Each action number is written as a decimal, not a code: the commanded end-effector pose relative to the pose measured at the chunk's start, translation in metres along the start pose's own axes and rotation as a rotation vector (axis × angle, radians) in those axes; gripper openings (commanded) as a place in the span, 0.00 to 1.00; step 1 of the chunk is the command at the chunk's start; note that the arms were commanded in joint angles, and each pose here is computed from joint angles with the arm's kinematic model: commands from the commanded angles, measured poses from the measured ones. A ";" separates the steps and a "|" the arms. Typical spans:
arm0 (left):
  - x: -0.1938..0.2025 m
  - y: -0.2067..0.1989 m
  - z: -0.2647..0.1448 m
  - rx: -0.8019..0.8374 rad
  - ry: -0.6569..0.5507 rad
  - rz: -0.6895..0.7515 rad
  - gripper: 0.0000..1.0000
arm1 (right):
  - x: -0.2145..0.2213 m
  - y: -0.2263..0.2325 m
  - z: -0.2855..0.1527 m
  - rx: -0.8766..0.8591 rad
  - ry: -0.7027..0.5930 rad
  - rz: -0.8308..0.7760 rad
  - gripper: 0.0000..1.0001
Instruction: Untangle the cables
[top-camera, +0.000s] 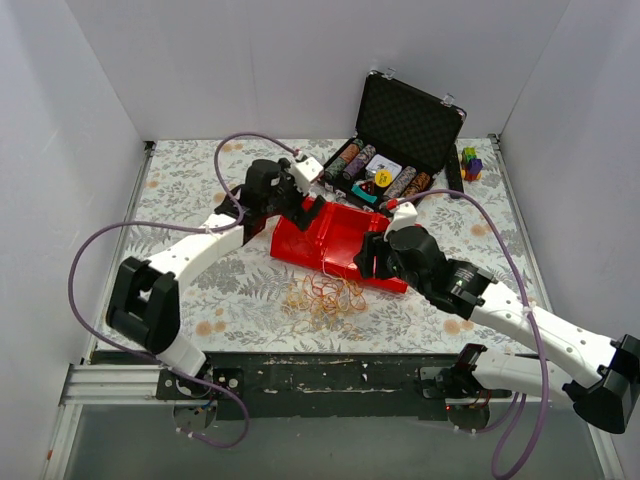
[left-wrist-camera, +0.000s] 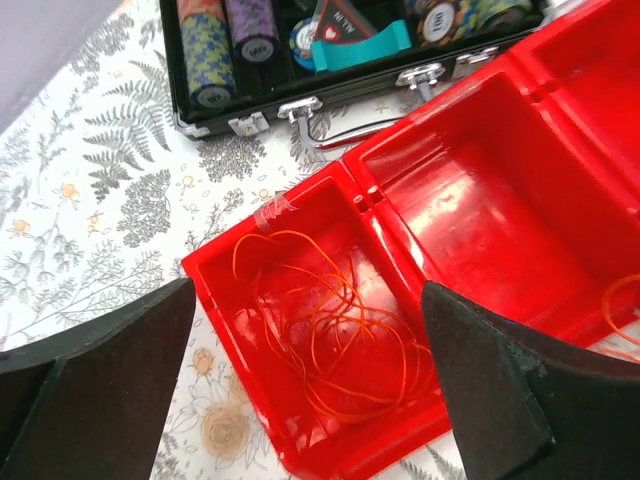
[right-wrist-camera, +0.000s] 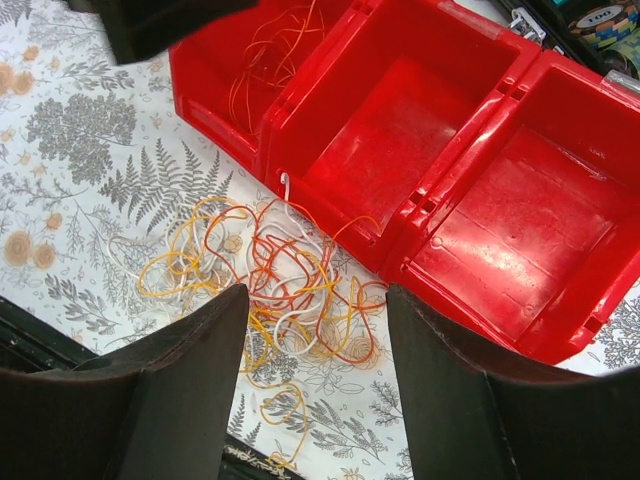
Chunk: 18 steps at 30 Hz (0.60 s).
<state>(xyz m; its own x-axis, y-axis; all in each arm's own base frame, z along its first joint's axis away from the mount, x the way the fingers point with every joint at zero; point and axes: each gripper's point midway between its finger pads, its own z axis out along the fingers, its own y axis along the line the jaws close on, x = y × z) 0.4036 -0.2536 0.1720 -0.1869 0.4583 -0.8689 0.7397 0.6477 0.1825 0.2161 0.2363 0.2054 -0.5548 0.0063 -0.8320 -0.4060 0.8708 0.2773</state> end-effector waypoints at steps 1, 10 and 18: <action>-0.056 -0.019 -0.065 0.083 -0.112 0.002 0.98 | -0.002 0.002 0.003 0.002 -0.005 -0.008 0.66; 0.017 -0.113 -0.114 0.392 -0.043 0.050 0.97 | 0.014 0.000 0.010 -0.003 0.026 0.005 0.67; 0.080 -0.124 -0.059 0.369 0.197 -0.180 0.82 | 0.001 -0.003 0.001 0.011 -0.020 0.029 0.67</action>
<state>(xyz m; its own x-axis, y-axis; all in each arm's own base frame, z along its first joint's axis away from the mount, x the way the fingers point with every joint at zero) 0.2500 -0.2577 0.1257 -0.2890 0.5121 -0.8088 0.9136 0.3999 -0.0733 0.2122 0.2353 0.1805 -0.5934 -0.0308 -0.8043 -0.3989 0.8792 0.2606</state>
